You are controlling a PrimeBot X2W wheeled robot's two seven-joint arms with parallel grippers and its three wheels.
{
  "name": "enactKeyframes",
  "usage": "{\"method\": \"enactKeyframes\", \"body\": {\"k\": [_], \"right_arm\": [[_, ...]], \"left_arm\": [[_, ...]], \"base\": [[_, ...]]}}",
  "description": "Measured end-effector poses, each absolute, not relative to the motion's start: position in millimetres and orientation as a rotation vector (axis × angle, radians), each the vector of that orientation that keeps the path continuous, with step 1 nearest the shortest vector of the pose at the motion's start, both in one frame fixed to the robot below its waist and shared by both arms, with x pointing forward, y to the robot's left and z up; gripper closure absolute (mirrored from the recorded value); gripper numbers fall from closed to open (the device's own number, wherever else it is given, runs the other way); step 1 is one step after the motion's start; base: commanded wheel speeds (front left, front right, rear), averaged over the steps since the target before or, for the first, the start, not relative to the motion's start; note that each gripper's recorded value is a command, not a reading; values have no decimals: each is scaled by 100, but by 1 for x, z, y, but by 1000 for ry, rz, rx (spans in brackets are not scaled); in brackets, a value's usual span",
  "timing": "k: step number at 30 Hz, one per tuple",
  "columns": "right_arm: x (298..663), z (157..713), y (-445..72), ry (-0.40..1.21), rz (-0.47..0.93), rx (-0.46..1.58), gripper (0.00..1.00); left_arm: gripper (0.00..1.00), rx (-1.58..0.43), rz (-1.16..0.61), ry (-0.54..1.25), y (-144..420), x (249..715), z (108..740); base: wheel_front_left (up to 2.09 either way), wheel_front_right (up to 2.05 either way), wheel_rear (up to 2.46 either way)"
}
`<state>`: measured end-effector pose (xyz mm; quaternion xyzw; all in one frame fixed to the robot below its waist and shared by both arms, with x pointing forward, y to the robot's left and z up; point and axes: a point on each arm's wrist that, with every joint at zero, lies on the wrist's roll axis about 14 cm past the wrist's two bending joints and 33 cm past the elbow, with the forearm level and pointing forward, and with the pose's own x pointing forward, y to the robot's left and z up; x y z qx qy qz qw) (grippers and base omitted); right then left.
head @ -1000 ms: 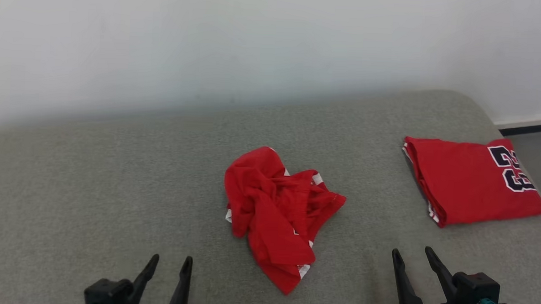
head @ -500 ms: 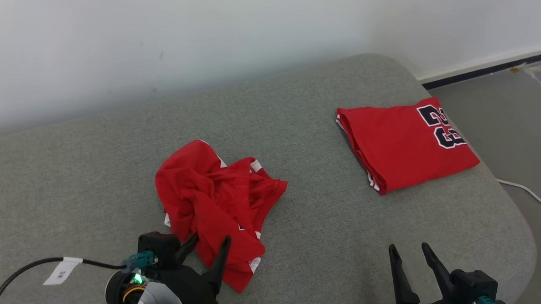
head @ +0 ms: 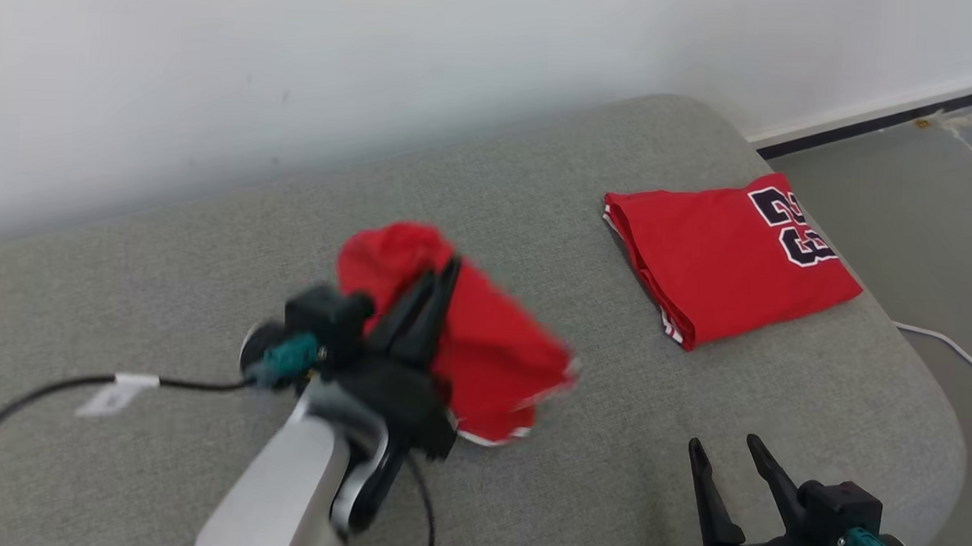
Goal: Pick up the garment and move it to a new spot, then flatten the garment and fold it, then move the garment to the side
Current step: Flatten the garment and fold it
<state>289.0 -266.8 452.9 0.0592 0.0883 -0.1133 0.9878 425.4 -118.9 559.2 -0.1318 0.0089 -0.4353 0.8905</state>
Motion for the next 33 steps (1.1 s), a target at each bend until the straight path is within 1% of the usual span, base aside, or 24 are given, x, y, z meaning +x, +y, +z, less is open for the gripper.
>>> {"method": "enactKeyframes", "body": {"k": [6,9,11,13,17,18,19,23,27,29,31,33], "right_arm": [[294,459,-261,159,-196,118,0],[296,462,-260,150,-190,119,0],[296,461,-258,152,-183,120,0],[298,458,-254,158,-171,124,0],[306,459,-245,156,-143,128,0],[310,458,-240,158,-127,131,0],[312,458,-238,160,-120,131,0],[320,457,-229,165,-90,129,0],[327,456,-221,170,-61,127,0],[329,455,-217,172,-48,128,0],[331,455,-214,174,-39,128,0],[332,454,-213,176,-36,129,0]], "left_arm": [[100,-394,-979,-299,-131,420,676],[100,-485,-976,-384,-120,417,710],[100,-510,-922,-375,-107,425,710],[100,-503,-812,-322,-81,444,689],[100,-458,-505,-92,2,477,596],[96,-419,-353,35,45,480,545],[0,-406,-287,78,65,479,526],[0,-409,-81,139,126,473,489],[0,-401,46,151,164,461,472],[0,-386,75,160,174,453,467],[0,-356,67,162,175,448,465],[0,-327,-28,132,155,446,475]], "base": [[0,0,0],[0,0,0],[0,0,0],[0,0,0],[0,0,0],[0,0,0],[0,0,0],[0,0,0],[0,0,0],[0,0,0],[0,0,0],[0,0,0]]}}
